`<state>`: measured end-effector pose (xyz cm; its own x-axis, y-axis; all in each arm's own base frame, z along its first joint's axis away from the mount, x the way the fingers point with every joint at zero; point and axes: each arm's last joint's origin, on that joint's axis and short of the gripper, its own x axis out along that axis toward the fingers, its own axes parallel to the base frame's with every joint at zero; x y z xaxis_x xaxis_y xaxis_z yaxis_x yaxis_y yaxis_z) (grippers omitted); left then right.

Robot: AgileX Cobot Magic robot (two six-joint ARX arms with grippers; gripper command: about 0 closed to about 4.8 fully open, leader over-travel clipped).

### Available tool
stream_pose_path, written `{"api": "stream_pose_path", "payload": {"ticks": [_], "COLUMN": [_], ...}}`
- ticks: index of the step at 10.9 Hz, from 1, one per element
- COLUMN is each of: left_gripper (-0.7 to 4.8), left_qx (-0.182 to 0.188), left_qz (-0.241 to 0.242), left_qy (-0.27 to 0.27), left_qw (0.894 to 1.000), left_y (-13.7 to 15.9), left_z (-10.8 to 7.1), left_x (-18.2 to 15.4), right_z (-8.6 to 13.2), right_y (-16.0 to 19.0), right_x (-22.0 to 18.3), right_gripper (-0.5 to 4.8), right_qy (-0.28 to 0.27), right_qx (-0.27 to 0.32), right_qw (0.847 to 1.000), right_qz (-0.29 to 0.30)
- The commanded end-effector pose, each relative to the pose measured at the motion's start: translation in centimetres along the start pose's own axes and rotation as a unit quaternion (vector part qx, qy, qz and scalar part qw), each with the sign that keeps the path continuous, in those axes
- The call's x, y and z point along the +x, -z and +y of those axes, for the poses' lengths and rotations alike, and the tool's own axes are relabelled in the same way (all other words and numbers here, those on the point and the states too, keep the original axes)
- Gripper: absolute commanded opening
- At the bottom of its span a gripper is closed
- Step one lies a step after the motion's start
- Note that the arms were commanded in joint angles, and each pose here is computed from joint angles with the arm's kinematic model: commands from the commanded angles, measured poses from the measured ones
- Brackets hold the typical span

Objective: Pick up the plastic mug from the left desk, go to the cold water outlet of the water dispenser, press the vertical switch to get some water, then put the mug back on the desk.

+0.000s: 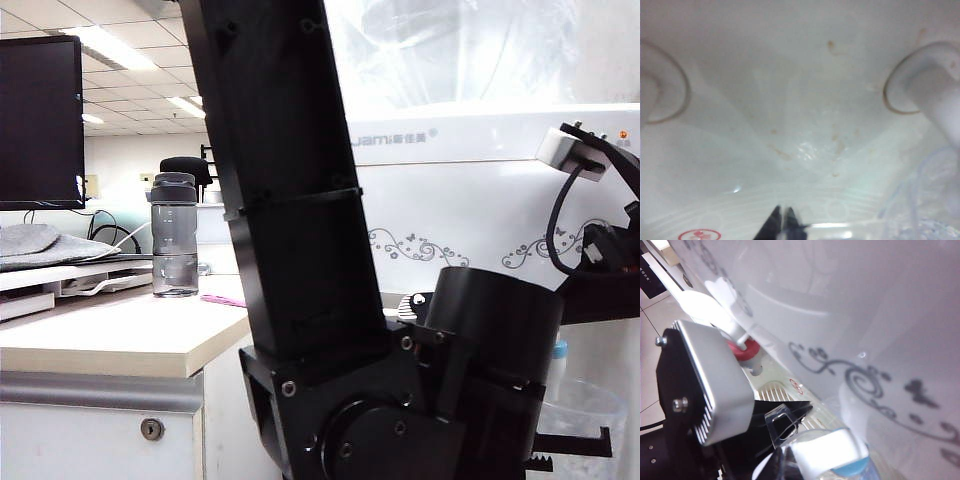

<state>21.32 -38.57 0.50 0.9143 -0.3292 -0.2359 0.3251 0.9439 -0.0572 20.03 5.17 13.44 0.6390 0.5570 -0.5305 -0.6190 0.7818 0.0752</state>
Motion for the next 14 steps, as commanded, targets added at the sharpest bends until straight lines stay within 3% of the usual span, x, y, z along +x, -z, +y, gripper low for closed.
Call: {"api": "stream_pose_path", "payload": {"ticks": [1, 14], "left_gripper": [-0.06, -0.06], "left_qx": [-0.029, -0.029], "left_qz": [-0.028, -0.028], "left_qy": [0.004, 0.004], "left_qw": [0.999, 0.999], "left_y": [-1.1, -1.1], "left_z": [-0.39, -0.39], "left_x": [0.01, 0.01], "right_z": [0.12, 0.19], "right_y": [0.71, 1.06], "right_x": [0.04, 0.01], "right_gripper": [-0.01, -0.01], "right_qy": [0.0, -0.002], "right_qx": [0.014, 0.02], "right_qw": [0.999, 0.999], "right_qz": [0.031, 0.048]}}
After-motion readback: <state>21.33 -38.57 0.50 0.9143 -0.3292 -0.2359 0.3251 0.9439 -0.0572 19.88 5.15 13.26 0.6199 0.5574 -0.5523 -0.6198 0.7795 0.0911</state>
